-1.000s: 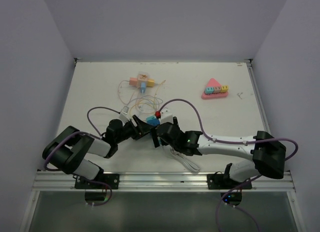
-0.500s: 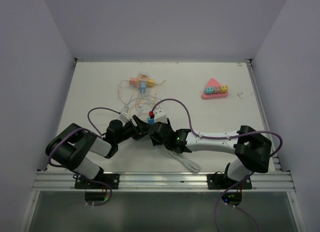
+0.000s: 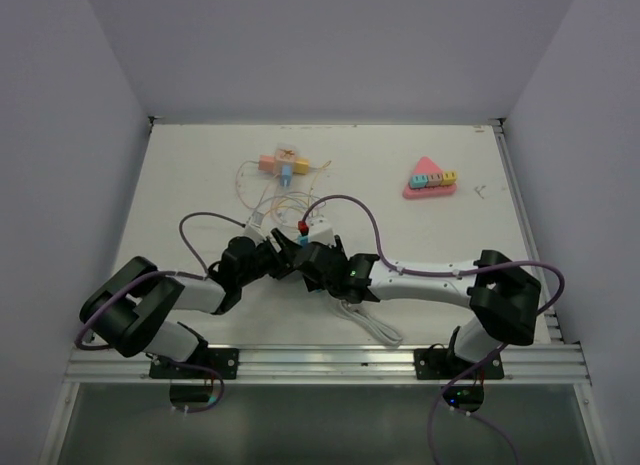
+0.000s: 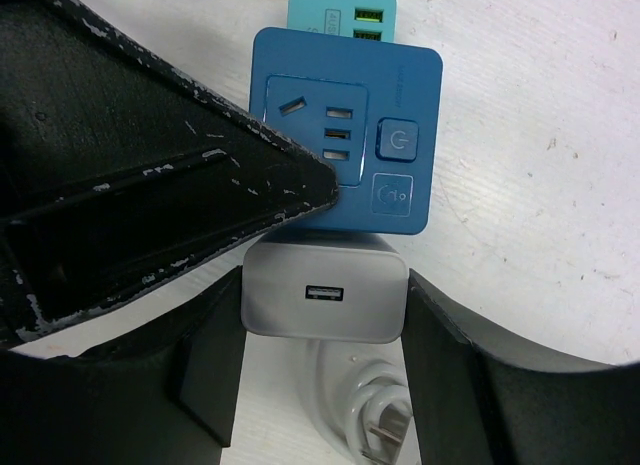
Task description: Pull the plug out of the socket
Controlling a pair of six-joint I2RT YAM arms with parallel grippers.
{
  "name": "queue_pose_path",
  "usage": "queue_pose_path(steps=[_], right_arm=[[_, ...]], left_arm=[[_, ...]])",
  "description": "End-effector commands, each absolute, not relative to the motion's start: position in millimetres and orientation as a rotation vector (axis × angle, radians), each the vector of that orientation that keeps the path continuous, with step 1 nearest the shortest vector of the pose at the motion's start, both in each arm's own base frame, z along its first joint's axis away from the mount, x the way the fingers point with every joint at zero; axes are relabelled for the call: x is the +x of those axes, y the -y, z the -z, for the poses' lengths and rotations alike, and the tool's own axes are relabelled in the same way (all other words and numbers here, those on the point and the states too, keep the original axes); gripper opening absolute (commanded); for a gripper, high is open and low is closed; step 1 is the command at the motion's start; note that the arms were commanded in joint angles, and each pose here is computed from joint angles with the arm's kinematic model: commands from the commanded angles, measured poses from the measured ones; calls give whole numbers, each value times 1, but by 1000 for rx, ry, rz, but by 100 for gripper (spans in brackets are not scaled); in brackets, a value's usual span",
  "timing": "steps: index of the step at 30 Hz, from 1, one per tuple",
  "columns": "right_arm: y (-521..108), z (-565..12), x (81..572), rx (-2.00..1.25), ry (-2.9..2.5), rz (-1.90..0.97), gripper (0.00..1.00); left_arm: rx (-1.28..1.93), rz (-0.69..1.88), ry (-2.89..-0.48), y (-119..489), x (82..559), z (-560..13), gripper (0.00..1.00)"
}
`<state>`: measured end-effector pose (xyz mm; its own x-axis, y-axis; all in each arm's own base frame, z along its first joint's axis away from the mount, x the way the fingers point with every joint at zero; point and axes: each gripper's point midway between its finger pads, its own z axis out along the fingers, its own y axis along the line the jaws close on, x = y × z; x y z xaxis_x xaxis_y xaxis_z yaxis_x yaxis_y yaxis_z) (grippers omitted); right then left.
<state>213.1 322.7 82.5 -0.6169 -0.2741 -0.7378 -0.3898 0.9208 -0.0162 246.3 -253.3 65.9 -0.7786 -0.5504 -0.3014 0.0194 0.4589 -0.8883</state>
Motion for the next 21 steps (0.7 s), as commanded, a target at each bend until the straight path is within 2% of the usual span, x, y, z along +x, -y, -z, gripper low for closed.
queue_pose_path(steps=[1,15,21], right_arm=[[-353,-149,226,-326,-2136,-376,0],[-325,-199,221,-215,-2038,-488,0],[-318,-190,221,-203,-2032,-499,0]], left_arm=[[-537,935,-2415,218,223,8,59],[-555,929,-2450,220,217,18,60],[-559,928,-2453,221,218,19,60]])
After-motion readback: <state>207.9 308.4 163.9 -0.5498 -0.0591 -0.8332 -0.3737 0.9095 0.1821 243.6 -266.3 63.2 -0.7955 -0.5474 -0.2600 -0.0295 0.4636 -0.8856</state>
